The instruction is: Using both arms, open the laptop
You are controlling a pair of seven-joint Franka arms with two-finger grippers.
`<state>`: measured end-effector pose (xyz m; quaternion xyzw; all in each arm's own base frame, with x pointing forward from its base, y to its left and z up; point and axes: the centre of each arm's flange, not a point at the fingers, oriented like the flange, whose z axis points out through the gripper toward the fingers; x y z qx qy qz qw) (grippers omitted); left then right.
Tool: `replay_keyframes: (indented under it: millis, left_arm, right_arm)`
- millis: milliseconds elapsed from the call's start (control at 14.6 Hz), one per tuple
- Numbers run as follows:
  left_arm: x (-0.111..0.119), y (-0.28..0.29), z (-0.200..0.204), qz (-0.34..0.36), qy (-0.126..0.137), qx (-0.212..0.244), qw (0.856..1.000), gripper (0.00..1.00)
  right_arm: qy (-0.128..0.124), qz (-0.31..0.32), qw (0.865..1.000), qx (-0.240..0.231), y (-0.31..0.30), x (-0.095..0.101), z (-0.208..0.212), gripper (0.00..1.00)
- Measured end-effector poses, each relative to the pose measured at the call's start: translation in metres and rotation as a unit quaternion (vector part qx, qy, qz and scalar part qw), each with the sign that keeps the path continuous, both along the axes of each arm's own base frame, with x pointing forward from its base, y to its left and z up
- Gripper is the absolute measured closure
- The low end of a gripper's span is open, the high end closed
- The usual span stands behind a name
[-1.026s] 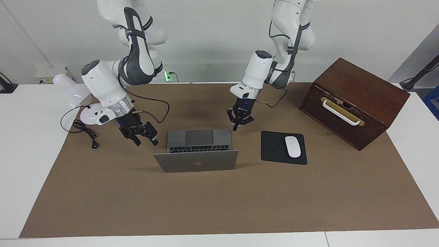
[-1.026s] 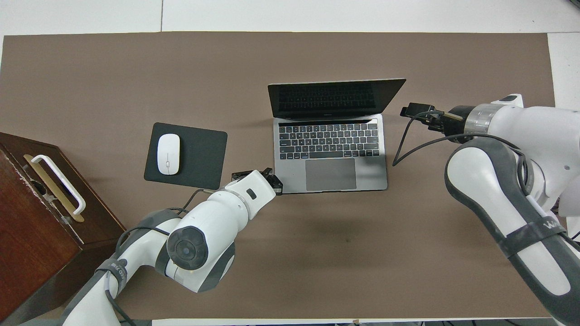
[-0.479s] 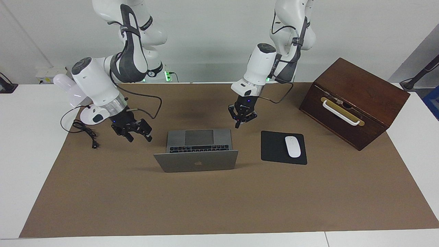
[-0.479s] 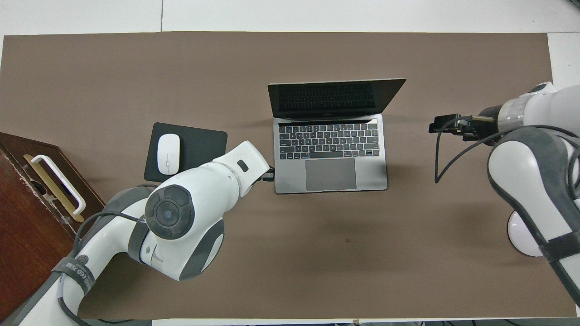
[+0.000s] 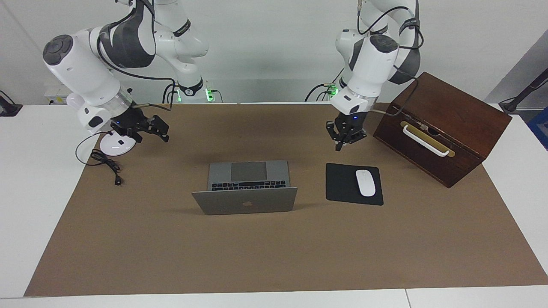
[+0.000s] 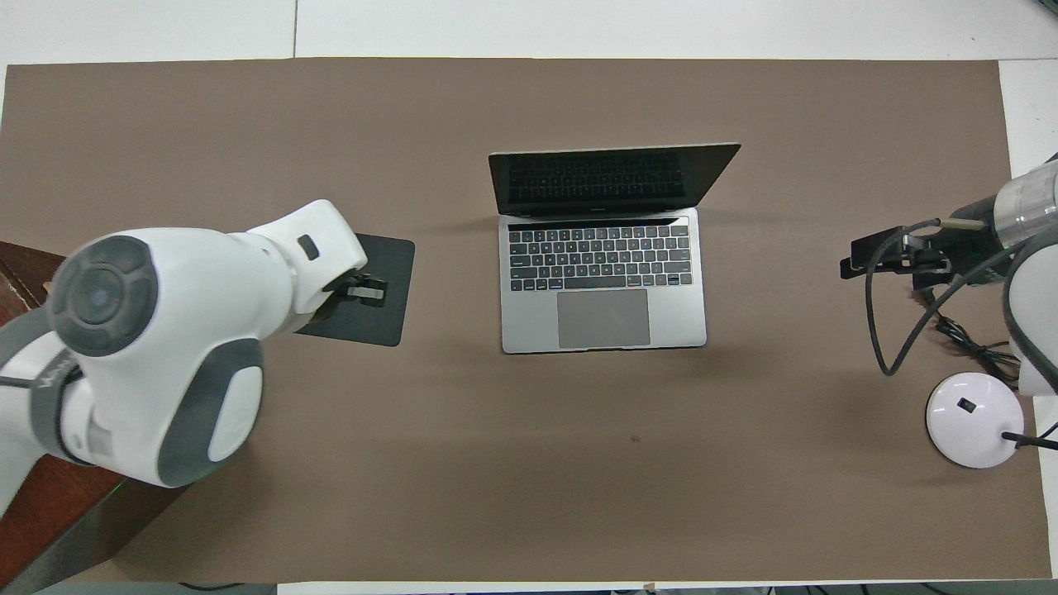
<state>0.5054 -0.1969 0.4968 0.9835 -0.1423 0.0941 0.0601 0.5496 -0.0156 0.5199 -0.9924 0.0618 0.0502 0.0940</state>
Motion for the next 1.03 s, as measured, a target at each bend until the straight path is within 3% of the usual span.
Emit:
replay_keyframes:
  millis: [137,205,479,752,821,1026]
  left_arm:
    - [0.0,0.04,0.017,0.012,0.005,0.005,1.0,0.99]
    - [0.0,0.057,0.023,0.018,0.007,0.009,1.0,0.9]
    - [-0.003,0.107,0.039,0.037,0.012,0.028,0.999,0.5]
    - [-0.004,0.142,0.046,0.044,0.009,0.041,0.998,0.06]
    - [-0.004,0.15,0.05,0.05,0.008,0.041,0.998,0.0]
    - [-0.008,0.172,0.072,0.069,0.01,0.042,0.997,0.0]
  right_arm:
    - [0.013,0.007,1.0,-0.008,0.0,-0.009,0.01,0.0]
    - [0.02,0.01,1.0,-0.012,0.0,-0.015,0.015,0.0]
    - [0.028,0.003,0.999,-0.018,0.008,-0.038,0.044,0.0]
    - [0.011,0.009,1.0,-0.025,0.034,-0.056,0.074,0.0]
    - [0.004,0.013,0.999,-0.034,0.037,-0.06,0.08,0.0]
    - [-0.042,0.032,0.997,-0.057,0.053,-0.056,0.093,0.0]
